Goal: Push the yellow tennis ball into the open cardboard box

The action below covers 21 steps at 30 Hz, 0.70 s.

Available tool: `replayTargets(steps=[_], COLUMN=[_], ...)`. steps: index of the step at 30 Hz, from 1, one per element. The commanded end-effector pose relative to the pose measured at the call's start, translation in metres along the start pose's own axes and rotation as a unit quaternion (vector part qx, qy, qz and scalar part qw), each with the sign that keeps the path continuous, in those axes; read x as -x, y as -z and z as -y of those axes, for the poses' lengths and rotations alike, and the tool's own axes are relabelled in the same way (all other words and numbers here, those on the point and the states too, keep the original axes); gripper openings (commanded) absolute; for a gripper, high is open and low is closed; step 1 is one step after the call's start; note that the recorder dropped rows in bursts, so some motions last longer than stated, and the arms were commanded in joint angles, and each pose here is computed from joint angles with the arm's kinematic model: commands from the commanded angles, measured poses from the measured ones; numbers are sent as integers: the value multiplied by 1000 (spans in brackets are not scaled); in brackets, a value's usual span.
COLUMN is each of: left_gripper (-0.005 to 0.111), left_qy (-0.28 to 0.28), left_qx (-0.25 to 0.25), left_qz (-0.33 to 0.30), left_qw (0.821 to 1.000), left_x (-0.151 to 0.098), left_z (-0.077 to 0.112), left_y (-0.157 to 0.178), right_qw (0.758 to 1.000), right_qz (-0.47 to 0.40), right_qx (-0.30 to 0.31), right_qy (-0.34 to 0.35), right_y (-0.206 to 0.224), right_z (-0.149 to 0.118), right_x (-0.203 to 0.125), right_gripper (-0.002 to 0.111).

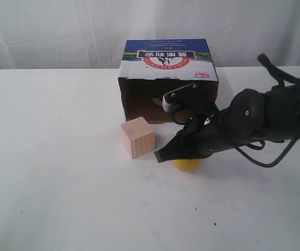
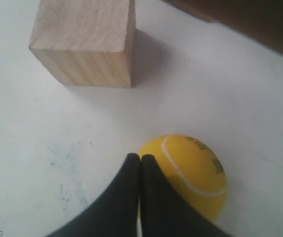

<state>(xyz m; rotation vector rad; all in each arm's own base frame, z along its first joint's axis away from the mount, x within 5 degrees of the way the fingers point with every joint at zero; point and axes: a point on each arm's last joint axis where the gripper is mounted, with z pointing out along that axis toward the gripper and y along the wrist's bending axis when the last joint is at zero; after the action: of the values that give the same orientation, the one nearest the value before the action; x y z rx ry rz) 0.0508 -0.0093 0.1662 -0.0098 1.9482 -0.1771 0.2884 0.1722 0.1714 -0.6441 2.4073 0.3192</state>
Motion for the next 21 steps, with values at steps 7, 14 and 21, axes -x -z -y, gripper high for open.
replayTargets(steps=[7, 14, 21], left_gripper=[0, 0, 0], left_qy=[5, 5, 5], left_qx=[-4, -4, -4], left_qz=[-2, -2, -2], left_qw=[1000, 1000, 1000], left_x=[-1, -1, -1], left_z=[0, 0, 0], left_y=[0, 0, 0], right_qw=[999, 991, 983], right_qz=[18, 110, 157], right_qx=[-33, -74, -96], right_qy=[-9, -6, -3], right_y=[-29, -26, -23], right_z=[9, 16, 20], right_x=[-7, 10, 18], right_gripper=[0, 0, 0])
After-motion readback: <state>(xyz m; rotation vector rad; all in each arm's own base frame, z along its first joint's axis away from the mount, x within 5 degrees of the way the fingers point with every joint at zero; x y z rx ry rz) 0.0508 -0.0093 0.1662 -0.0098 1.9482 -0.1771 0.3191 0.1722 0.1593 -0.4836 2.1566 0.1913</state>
